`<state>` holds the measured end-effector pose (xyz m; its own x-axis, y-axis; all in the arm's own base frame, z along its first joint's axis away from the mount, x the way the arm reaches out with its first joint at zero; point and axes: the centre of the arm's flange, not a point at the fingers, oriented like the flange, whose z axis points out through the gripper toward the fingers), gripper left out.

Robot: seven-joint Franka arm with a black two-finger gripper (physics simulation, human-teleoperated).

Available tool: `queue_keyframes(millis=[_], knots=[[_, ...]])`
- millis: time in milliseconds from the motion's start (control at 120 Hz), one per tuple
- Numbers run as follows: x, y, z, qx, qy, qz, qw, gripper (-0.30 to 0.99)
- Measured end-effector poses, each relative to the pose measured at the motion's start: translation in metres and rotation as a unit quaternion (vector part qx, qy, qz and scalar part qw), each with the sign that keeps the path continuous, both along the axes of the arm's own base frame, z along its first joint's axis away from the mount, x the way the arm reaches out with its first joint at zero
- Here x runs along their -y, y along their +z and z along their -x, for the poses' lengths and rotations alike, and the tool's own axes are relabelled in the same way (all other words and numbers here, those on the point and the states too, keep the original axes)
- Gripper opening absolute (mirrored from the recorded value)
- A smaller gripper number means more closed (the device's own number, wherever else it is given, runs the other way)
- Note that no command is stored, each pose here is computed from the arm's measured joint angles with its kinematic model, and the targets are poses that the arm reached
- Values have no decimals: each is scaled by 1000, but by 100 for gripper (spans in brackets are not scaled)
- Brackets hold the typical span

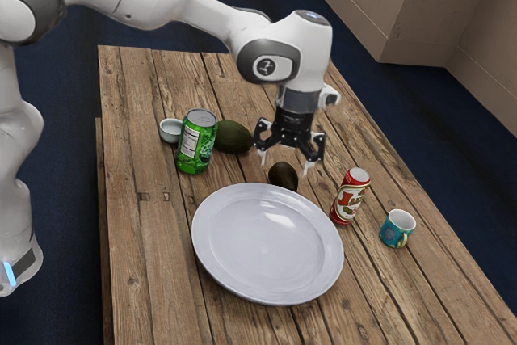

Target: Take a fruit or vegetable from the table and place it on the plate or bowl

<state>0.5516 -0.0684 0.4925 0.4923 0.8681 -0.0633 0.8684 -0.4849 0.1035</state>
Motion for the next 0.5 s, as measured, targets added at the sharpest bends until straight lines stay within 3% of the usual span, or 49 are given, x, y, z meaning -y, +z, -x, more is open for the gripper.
queue_keyframes(millis=[300,500], knots=[[-79,7,-3,11,65,0,998,69],[-65,6,-5,13,50,-3,999,69]])
